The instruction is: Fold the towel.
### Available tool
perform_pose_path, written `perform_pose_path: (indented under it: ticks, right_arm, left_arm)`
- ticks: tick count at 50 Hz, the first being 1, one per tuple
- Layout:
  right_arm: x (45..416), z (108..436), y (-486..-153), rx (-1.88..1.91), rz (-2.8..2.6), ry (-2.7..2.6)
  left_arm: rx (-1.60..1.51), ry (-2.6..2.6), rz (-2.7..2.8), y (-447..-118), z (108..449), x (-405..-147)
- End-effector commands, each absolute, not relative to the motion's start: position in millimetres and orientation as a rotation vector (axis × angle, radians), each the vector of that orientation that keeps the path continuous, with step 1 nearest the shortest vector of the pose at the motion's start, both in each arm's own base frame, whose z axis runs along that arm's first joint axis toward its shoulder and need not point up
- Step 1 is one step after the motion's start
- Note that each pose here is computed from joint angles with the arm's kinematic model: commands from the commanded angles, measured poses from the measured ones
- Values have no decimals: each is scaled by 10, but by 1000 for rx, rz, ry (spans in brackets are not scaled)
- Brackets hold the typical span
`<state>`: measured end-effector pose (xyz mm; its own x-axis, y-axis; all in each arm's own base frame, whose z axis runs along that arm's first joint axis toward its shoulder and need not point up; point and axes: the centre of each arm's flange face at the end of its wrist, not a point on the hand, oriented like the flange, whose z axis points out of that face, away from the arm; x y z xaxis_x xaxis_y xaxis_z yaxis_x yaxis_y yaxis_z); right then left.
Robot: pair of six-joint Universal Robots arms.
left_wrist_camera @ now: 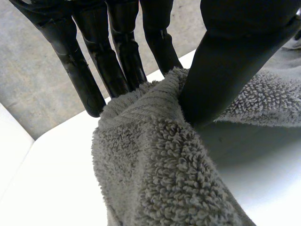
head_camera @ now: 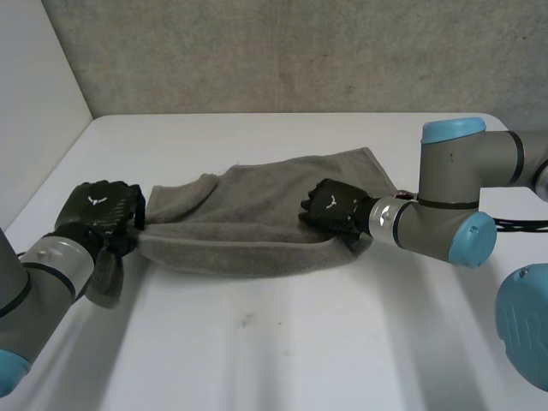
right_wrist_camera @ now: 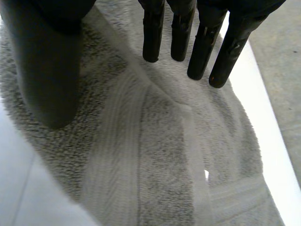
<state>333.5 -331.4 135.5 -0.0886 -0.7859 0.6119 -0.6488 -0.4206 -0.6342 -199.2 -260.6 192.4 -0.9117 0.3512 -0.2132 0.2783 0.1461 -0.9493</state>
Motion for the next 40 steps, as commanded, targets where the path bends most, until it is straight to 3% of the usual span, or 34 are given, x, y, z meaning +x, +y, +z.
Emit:
perform_pose_path:
  ticks: [1, 8, 13, 15, 16, 18, 19, 21, 24, 26, 34, 40]
  right_arm:
    - [3320, 1358, -3207, -2081, -1498, 1567]
    - [3288, 1467, -3136, -2149, -1518, 1518]
    - [3257, 1824, -3178, -2128, -1638, 1517]
    - [3225, 2226, -3161, -2047, -1755, 1515]
    - [3225, 2228, -3161, -2046, -1755, 1515]
    - [3176, 2675, -3075, -1889, -1855, 1537]
    - [3176, 2677, -3075, -1888, -1856, 1537]
    - [3041, 3129, -2968, -1702, -1944, 1573]
    - [2971, 3325, -2882, -1621, -1972, 1582]
    - [2801, 3674, -2713, -1489, -2039, 1587]
    - [2258, 4281, -2406, -1303, -2263, 1645]
    - [1976, 4481, -2272, -1231, -2332, 1753]
  left_arm:
    - [-612, -2335, 1945, -2683, 1941, -1929]
    - [-590, -2324, 1985, -2748, 1971, -1889]
    - [-557, -2334, 2014, -2827, 2009, -1807]
    - [-546, -2311, 2053, -2886, 2089, -1789]
    - [-546, -2311, 2053, -2886, 2089, -1789]
    - [-541, -2285, 2084, -2914, 2167, -1789]
    - [-532, -2253, 2124, -2918, 2281, -1788]
    - [-524, -2207, 2173, -2910, 2419, -1788]
    - [-533, -2104, 2258, -2860, 2677, -1805]
    - [-567, -1969, 2336, -2755, 2958, -1838]
    - [-635, -1754, 2441, -2508, 3385, -1870]
    - [-633, -1811, 2401, -2506, 3404, -1837]
